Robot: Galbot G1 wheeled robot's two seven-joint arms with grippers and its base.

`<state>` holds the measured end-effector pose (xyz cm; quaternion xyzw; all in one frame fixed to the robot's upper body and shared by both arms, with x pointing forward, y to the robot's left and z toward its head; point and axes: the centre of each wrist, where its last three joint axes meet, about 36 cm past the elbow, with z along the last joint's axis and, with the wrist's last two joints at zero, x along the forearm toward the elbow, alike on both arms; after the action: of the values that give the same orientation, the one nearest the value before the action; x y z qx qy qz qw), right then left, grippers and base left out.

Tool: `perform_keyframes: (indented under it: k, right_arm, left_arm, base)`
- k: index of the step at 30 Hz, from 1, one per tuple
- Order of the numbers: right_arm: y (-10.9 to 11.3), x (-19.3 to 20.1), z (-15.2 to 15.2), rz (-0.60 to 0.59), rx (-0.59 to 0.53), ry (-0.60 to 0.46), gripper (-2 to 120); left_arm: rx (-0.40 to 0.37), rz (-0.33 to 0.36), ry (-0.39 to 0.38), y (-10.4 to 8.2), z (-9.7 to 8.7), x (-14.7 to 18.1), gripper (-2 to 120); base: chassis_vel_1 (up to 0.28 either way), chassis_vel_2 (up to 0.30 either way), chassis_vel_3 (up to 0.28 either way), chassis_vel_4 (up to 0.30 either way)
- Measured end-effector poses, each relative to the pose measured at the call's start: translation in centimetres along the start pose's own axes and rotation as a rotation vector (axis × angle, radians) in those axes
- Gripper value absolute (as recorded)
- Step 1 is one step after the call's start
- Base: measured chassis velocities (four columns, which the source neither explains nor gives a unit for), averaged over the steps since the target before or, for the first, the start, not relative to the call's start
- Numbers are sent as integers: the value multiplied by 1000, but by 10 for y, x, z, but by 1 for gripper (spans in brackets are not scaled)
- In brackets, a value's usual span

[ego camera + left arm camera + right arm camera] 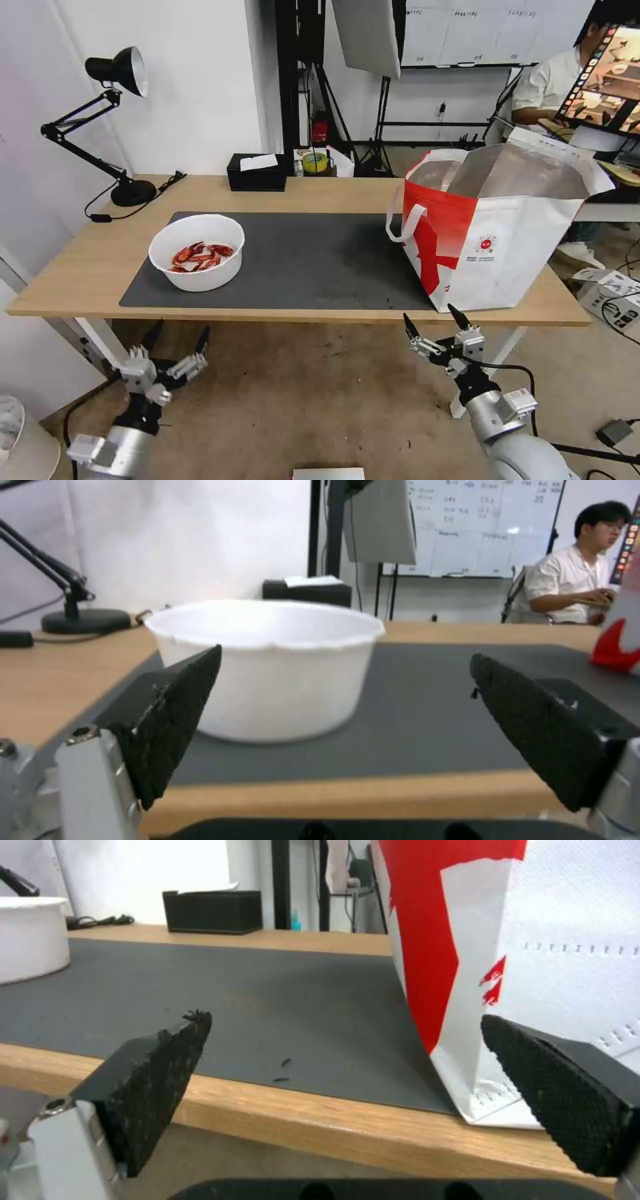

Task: Pick up the trash from the table and place it into the takeout bag.

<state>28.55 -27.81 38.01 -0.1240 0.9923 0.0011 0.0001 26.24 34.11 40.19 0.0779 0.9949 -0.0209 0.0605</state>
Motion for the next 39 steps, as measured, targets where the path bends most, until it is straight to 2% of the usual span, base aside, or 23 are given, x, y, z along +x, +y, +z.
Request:
perform_keyframes:
  k: [2,4,6,7,8,10,11,14,16,20,22,24,26,27,28,30,32,33,39]
  right_arm:
    - [0,0,0,0,0,0,100]
    - [0,0,0,-1,0,0,100]
    - [0,0,0,-1,0,0,100]
    - [0,0,0,-1,0,0,100]
    - [0,0,0,-1,0,0,100]
    - [0,0,0,-1,0,0,100]
    - [0,0,0,-2,-1,-1,100]
    - [0,0,0,-2,-1,0,100]
    - [0,0,-1,-2,-1,-1,100]
    - [0,0,-1,-3,-1,-1,100]
    - [0,0,-1,-3,-1,-1,100]
    - [0,0,-1,-3,-1,-1,100]
    - [0,0,-1,-3,-1,-1,100]
    - [0,0,-1,-3,-1,-1,100]
    - [0,0,-1,-3,-1,-1,100]
    - [0,0,-1,-3,-1,-1,100]
    - [0,0,-1,-3,-1,-1,100]
    - [0,-1,-1,-4,-1,-1,100]
    - [0,-1,-1,-4,-1,-1,100]
  left_arm:
    - [-3,-1,3,4,-3,-3,100]
    - [-15,-8,17,16,-16,-16,100]
    - [-18,-11,22,19,-20,-20,100]
    - [-23,-22,31,26,-29,-26,100]
    - [-23,-22,31,26,-29,-26,100]
    - [-32,-40,35,36,-41,-32,100]
    - [-47,-37,36,44,-51,-45,100]
    - [-65,-37,38,50,-59,-57,100]
    - [-84,-40,59,60,-71,-82,100]
    - [-97,-30,78,68,-77,-98,100]
    - [-93,-20,102,73,-81,-110,100]
    - [-68,-15,166,80,-90,-127,100]
    - [-63,-15,179,82,-92,-129,100]
    - [-41,-19,249,88,-101,-142,100]
    - [-41,-19,249,88,-101,-142,100]
    - [8,-31,316,100,-112,-165,100]
    - [23,-36,336,104,-115,-171,100]
    - [49,-48,379,110,-119,-181,100]
    - [97,-82,458,118,-117,-198,100]
  base:
    - [0,0,0,0]
    - [0,0,0,0]
    - [0,0,0,0]
    - [0,0,0,0]
    - [0,0,0,0]
    - [0,0,0,0]
    - [0,0,0,0]
    - [0,0,0,0]
    - [0,0,0,0]
    - [0,0,0,0]
    - [0,0,0,0]
    - [0,0,0,0]
    - [0,0,0,0]
    - [0,0,0,0]
    - [0,0,0,0]
    - [0,0,0,0]
    - [0,0,0,0]
    - [0,0,0,0]
    - [0,0,0,0]
